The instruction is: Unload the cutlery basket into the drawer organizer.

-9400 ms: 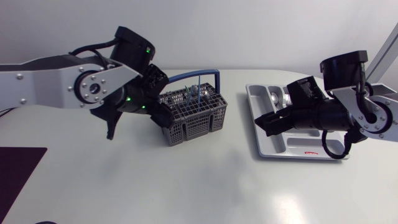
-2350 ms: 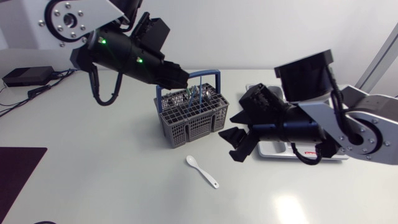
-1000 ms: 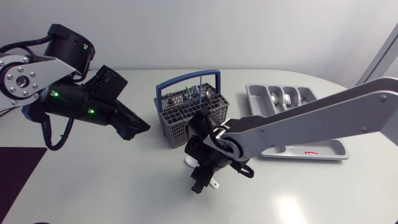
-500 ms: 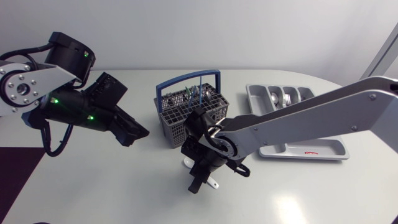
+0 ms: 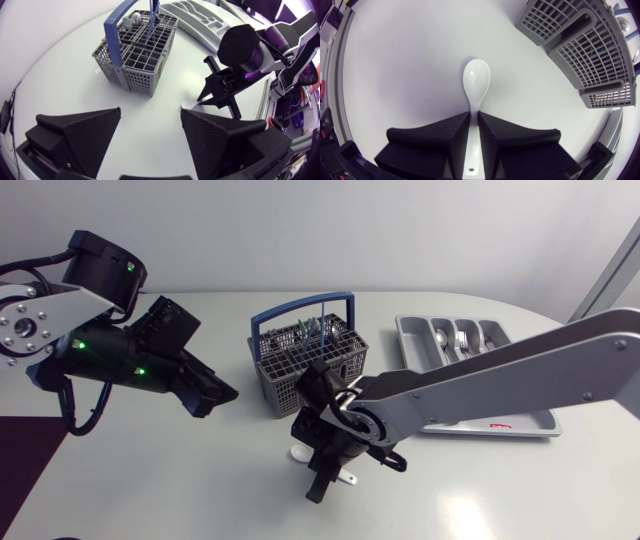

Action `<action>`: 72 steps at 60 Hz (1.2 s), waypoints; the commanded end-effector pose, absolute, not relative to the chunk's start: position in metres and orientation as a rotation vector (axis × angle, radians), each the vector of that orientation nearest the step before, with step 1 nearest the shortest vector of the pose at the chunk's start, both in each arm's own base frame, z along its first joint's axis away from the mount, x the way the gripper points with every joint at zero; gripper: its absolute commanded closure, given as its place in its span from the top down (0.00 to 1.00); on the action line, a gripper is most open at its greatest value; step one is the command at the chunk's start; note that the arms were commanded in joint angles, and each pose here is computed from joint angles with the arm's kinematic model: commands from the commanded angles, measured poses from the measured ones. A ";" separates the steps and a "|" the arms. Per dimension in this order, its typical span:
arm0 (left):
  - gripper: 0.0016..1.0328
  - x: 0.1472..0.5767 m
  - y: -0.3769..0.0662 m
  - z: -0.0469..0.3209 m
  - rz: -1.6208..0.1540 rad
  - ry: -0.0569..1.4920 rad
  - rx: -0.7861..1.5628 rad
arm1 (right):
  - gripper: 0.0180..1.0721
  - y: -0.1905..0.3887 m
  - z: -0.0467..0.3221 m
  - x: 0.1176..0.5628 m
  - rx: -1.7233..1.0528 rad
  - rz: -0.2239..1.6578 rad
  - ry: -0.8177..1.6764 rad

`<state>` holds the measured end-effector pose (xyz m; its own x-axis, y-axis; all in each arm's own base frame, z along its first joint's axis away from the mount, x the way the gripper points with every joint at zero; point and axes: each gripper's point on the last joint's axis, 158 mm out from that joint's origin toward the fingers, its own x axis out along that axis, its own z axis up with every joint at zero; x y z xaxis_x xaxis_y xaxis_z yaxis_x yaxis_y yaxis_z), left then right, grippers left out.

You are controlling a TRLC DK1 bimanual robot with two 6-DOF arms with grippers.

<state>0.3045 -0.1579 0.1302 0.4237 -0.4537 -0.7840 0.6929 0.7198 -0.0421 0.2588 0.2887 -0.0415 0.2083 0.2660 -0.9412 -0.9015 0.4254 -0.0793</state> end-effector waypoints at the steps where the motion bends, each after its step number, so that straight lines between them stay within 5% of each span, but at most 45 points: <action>1: 0.94 0.298 -0.158 0.127 -0.753 0.868 0.320 | 0.16 0.280 -0.042 0.246 -0.786 0.949 1.061; 27: 0.94 0.292 -0.155 0.125 -0.755 0.865 0.326 | 0.16 0.189 0.031 0.244 -0.823 0.996 0.959; 72: 0.94 0.287 -0.162 0.125 -0.774 0.863 0.328 | 0.12 -0.052 0.001 0.322 -0.928 0.955 0.972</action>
<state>0.2939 -0.1589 0.1267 0.4159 -0.4591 -0.7850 0.7106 0.7027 -0.0344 0.3159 -0.0394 0.0046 0.2605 0.2101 -0.9423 -0.9063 0.3897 -0.1636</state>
